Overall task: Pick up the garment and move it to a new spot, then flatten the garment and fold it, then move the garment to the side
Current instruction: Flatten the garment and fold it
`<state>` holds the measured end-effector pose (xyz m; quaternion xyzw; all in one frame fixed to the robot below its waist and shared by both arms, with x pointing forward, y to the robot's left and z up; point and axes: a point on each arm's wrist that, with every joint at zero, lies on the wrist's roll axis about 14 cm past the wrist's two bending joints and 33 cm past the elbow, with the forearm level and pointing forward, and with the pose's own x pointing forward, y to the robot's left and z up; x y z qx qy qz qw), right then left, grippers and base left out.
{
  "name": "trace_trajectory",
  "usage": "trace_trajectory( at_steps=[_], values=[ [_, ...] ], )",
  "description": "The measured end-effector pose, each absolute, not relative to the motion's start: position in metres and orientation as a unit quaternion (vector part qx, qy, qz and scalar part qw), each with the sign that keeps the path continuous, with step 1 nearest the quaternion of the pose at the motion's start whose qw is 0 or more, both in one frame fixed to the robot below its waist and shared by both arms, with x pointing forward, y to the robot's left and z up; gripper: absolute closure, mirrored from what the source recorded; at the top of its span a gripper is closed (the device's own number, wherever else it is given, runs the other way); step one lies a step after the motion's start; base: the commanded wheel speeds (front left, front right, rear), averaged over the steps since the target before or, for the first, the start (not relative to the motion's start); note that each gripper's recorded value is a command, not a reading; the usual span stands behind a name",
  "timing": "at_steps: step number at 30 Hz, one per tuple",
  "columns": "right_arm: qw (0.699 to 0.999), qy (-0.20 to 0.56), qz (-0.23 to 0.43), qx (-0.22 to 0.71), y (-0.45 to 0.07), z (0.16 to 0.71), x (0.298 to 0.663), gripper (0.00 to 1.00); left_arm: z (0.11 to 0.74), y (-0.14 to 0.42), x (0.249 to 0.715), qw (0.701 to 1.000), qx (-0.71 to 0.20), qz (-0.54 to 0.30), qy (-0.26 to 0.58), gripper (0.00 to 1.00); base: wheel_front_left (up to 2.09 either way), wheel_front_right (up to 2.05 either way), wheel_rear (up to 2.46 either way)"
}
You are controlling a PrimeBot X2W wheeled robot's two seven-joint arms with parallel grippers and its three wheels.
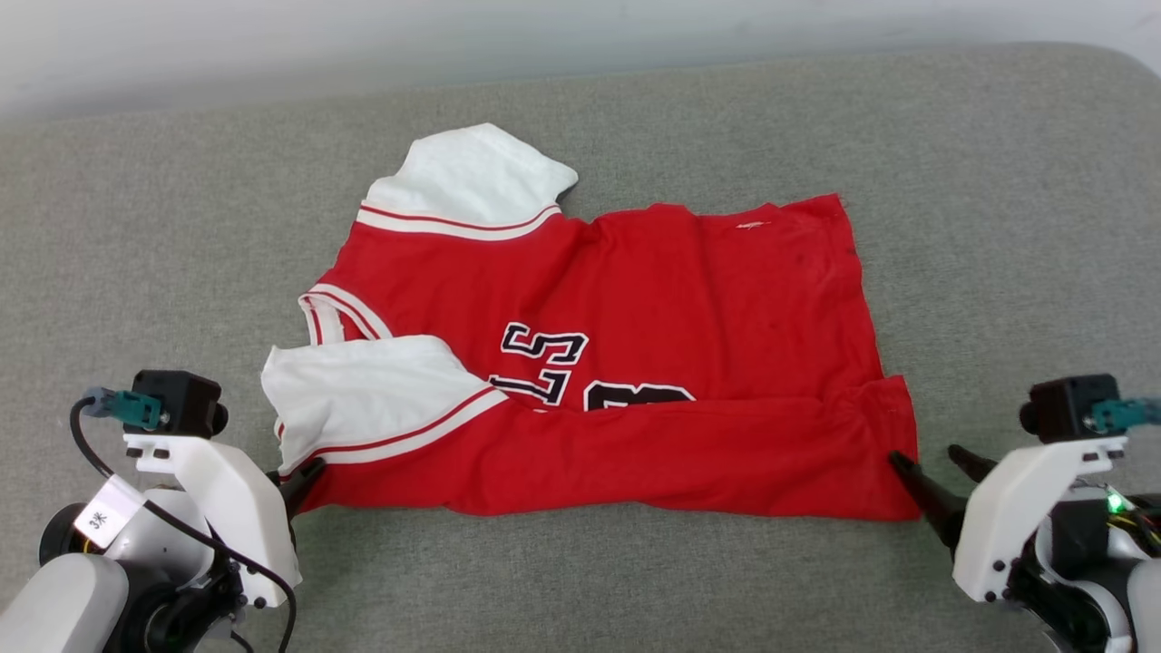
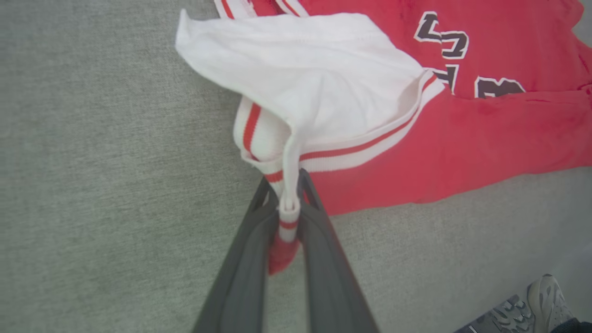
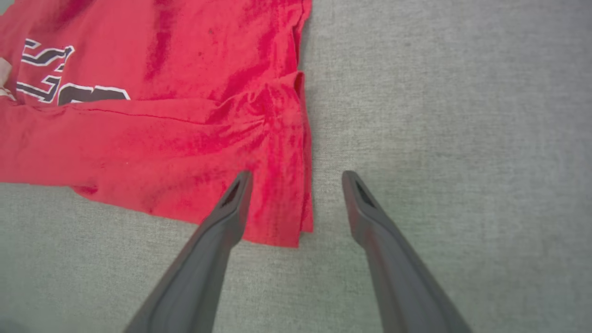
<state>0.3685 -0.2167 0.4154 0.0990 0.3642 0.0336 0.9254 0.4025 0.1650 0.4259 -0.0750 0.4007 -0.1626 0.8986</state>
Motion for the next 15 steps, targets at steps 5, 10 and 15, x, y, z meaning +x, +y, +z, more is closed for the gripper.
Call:
trace_trajectory(
  at_steps=[5, 10, 15],
  values=[
    [0.902, 0.415, 0.055, 0.107, -0.201, 0.390, 0.373, 0.00, 0.420, 0.165, 0.401, 0.896, -0.082, -0.161, 0.407, 1.00, 0.00, 0.00, 0.00],
    [0.874, 0.467, 0.073, 0.114, -0.186, 0.361, 0.368, 0.00, 0.413, 0.167, 0.397, 0.893, -0.093, -0.152, 0.413, 1.00, 0.00, 0.00, 0.00],
    [0.868, 0.476, 0.079, 0.119, -0.185, 0.355, 0.372, 1.00, 0.408, 0.167, 0.394, 0.891, -0.102, -0.152, 0.416, 1.00, 0.00, 0.00, 0.00]
  ],
)
